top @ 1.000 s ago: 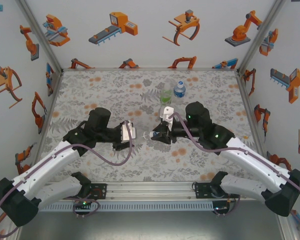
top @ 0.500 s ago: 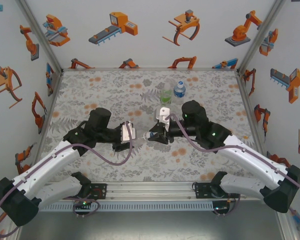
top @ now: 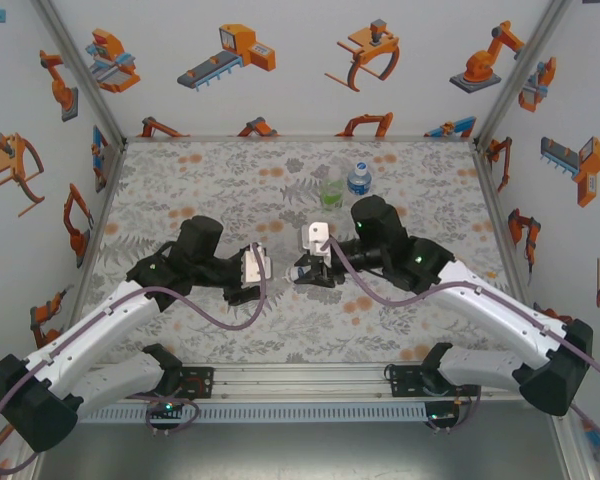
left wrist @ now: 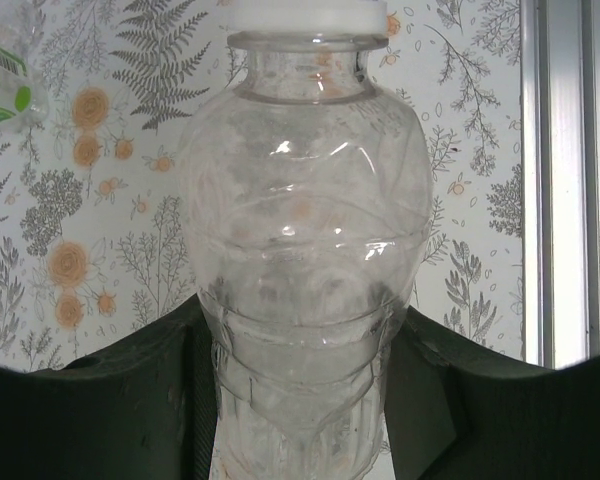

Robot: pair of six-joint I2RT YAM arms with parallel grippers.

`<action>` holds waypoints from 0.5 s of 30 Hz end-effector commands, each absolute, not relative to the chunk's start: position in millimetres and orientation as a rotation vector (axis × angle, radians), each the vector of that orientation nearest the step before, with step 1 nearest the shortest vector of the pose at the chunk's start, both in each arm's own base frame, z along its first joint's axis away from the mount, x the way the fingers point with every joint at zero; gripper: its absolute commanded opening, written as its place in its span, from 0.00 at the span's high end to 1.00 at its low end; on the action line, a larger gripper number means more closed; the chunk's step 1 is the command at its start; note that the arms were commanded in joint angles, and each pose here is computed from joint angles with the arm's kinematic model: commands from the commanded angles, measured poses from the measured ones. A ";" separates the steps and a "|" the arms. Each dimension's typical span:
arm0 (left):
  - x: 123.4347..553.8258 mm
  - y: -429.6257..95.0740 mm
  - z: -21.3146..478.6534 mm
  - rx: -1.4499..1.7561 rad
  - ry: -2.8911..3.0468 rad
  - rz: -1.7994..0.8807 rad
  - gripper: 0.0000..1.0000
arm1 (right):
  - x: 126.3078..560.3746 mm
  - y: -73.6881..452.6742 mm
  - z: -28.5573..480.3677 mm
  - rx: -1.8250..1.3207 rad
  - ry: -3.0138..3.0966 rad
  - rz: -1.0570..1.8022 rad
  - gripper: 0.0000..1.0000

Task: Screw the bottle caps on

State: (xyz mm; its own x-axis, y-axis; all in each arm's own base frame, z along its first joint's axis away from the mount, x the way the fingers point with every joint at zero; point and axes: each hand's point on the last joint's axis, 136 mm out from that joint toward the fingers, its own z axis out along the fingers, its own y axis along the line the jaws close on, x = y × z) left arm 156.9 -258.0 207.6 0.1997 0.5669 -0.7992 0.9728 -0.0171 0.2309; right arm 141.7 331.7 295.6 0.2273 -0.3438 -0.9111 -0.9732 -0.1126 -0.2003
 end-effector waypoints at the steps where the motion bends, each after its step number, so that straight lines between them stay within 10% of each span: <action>1: 152.0 -268.8 233.6 1.680 1.335 -0.699 1.00 | 130.6 335.3 284.4 -1.766 1.108 0.853 0.97; 15: 163.8 -269.8 221.2 1.682 1.409 -0.664 1.00 | 122.5 337.8 251.5 -1.860 1.124 0.612 1.00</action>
